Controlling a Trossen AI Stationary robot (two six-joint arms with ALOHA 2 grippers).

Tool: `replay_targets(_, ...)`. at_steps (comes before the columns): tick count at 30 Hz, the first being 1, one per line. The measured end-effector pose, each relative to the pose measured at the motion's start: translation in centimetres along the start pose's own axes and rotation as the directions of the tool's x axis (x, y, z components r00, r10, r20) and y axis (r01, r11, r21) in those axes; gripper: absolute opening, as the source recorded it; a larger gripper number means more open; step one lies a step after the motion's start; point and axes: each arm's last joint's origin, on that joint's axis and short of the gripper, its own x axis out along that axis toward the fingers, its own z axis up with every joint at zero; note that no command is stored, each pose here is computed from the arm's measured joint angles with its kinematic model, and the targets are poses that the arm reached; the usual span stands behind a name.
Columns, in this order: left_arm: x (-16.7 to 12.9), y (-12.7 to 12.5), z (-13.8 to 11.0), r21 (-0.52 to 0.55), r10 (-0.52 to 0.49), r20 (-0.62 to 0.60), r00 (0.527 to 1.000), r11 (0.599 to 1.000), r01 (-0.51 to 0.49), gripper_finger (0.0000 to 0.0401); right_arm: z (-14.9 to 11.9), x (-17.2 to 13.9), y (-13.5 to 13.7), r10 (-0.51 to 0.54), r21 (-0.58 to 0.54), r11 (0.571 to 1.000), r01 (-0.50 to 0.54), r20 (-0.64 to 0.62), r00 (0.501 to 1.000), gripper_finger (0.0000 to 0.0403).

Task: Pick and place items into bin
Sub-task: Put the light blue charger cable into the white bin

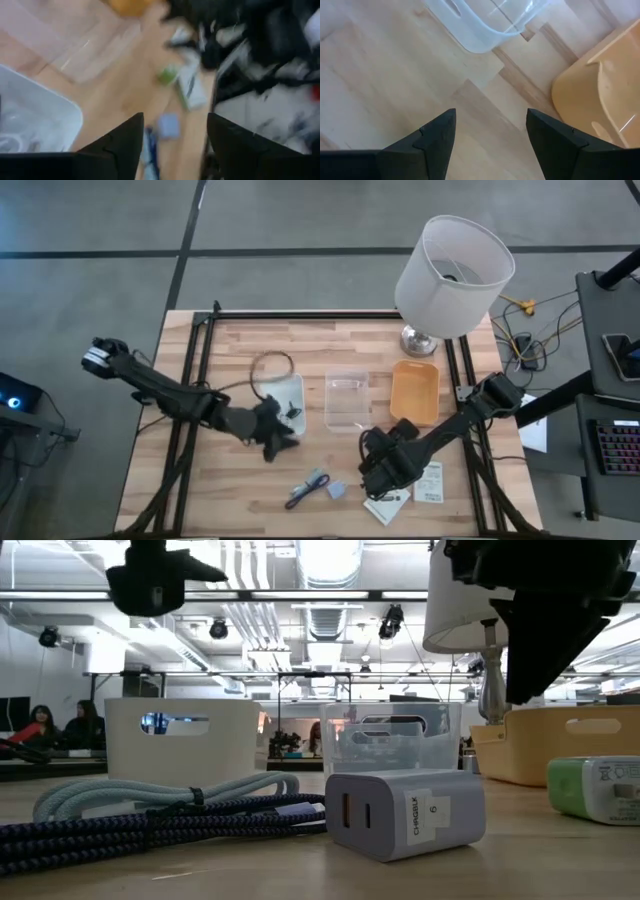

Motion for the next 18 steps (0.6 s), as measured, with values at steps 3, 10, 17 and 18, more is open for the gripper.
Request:
replay_targets(3, 1.5, -0.7, -1.3, 0.075, 0.137, -0.114, 0.984, 0.989, -0.129, 0.0169, 0.0, 0.0, 0.0, -0.001, -0.028, 1.0, 0.001, 0.0, 1.0, 0.0228)
replay_targets(10, 6.4, -4.5, -4.6, 0.31, 0.27, -0.236, 0.934, 0.931, -0.191, 0.0145, -0.2, 0.0, 0.0, 0.002, -0.045, 0.999, -0.002, -0.005, 1.0, 0.0228)
replay_targets(17, 10.3, -4.9, -6.5, 0.294, 0.426, -0.292, 0.856, 0.892, -0.344, 0.0145, -0.6, -0.2, 0.1, 0.003, -0.06, 0.998, -0.004, -0.009, 1.0, 0.0228)
replay_targets(18, 10.8, -4.9, -6.7, 0.272, 0.422, -0.307, 0.853, 0.898, -0.346, 0.0145, -0.7, -0.3, 0.1, 0.003, -0.063, 0.998, -0.003, -0.009, 1.0, 0.0228)
